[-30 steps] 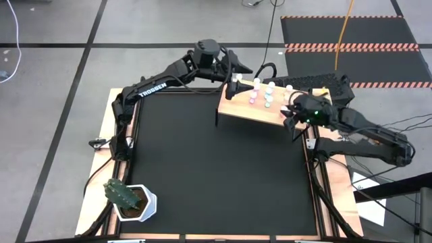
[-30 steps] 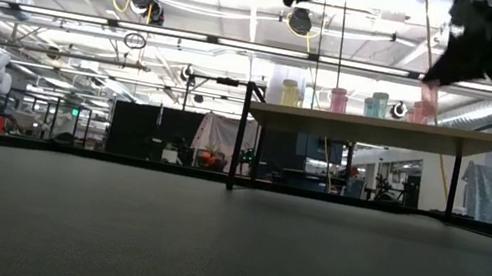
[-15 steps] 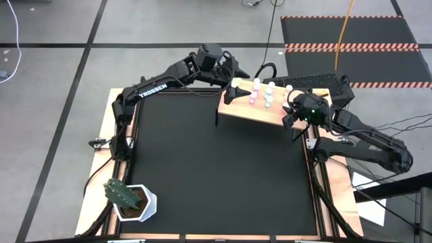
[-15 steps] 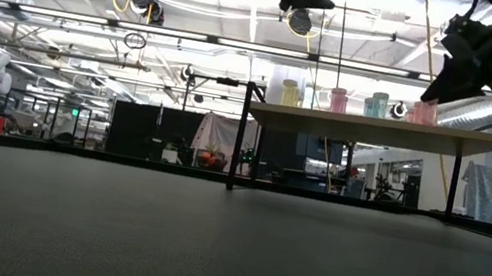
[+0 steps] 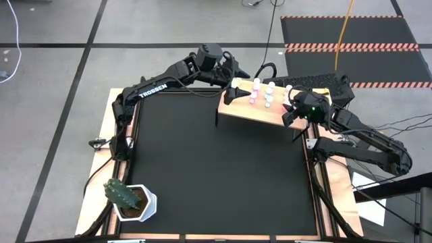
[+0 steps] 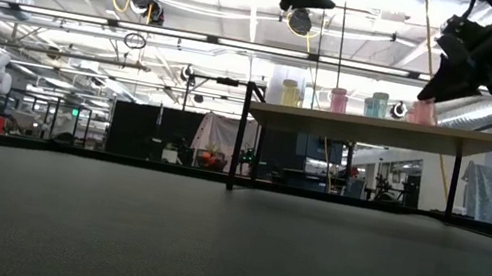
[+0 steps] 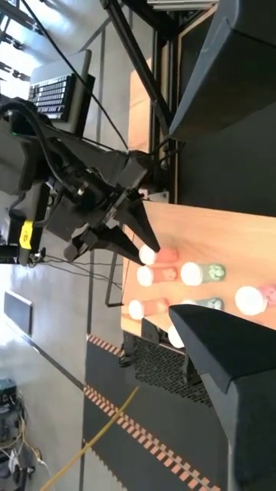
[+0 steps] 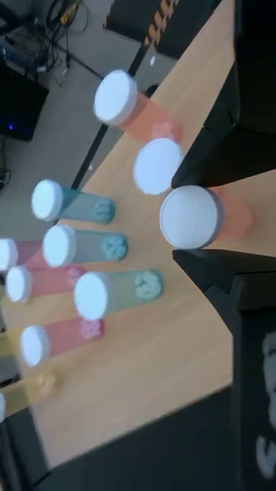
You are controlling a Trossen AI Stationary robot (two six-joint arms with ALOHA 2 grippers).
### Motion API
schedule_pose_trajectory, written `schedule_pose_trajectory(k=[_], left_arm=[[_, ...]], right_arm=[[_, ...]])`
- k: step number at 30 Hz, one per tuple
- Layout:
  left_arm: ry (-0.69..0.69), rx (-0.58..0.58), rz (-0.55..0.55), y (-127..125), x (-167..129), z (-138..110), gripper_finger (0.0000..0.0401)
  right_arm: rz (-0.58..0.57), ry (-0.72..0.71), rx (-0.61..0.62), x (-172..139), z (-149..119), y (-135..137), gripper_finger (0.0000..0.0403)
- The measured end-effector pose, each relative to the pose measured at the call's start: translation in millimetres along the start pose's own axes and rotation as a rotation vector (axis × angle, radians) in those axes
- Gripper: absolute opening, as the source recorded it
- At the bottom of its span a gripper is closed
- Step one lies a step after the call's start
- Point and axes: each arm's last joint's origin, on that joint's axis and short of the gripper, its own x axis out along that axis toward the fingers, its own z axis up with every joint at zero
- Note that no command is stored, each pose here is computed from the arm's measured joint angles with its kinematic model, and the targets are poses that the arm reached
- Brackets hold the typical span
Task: Pick and place medicine bottles onto shelf by color
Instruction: Put the orange pill bottle on the shelf aligned with the other orange pill bottles
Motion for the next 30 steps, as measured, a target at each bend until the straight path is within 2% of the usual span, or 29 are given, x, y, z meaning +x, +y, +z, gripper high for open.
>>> schedule_pose_trajectory(k=[4,25,30], left_arm=[[0.0,0.001,0.0,0.2,0.1,-0.1,0.0367],[0.002,0.002,0.0,0.2,0.2,-0.4,0.0367],[0.006,0.0,-0.001,0.2,0.2,-0.8,0.0367]], right_arm=[[0.02,-0.015,0.007,0.4,1.9,1.0,0.012],[-0.047,0.009,-0.055,8.5,2.9,1.8,0.012],[-0.04,0.009,-0.025,8.5,3.0,2.0,0.012]])
